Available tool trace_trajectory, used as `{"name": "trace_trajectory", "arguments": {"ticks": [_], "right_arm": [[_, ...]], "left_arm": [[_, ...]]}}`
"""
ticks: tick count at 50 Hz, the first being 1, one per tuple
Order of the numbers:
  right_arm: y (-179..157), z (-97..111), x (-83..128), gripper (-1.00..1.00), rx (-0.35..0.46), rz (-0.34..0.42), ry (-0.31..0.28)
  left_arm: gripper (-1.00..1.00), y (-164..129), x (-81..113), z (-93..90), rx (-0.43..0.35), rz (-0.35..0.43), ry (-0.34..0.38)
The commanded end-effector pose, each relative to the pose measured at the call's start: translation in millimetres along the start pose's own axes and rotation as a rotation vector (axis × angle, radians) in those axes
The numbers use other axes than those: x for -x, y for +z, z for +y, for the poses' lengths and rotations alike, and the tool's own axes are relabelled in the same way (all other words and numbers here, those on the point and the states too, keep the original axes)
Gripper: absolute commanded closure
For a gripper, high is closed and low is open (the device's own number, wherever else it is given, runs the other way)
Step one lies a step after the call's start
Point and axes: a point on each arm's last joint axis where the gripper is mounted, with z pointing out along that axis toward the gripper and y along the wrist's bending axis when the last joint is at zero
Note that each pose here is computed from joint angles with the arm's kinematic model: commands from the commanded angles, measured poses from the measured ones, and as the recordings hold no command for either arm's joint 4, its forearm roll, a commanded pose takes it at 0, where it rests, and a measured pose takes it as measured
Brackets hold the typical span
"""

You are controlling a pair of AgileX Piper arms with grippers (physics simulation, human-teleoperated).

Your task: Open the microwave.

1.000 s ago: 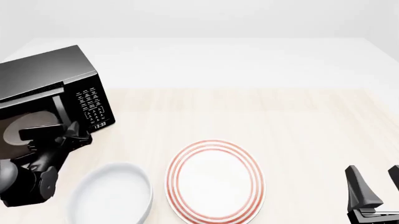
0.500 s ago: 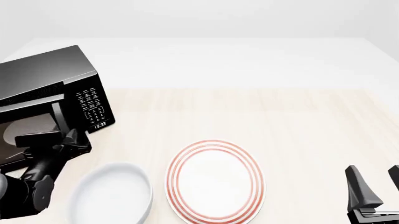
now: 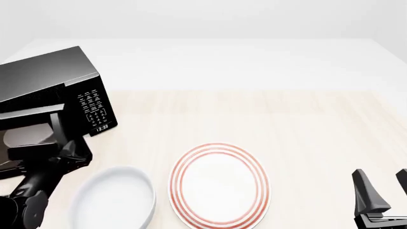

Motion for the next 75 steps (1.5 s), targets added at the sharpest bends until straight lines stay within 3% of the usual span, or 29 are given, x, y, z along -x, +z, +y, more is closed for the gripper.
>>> {"name": "trace_trajectory", "arguments": {"ticks": [1,37,75], "right_arm": [[0.0,0.0,0.0,-1.00,0.000,0.000,0.000],[0.0,0.0,0.0,-1.00,0.000,0.000,0.000],[0.0,0.0,0.0,-1.00,0.000,0.000,0.000]], "left_arm": [[1.00,-15.4,34.6,-11.2,-0.073,-0.200,0.028],[1.00,-57.9,24.7,-5.7,-0.062,-0.236,0.014],[1.00,-63.8,25.2,-3.5,-0.050,-0.249,0.021]]}}
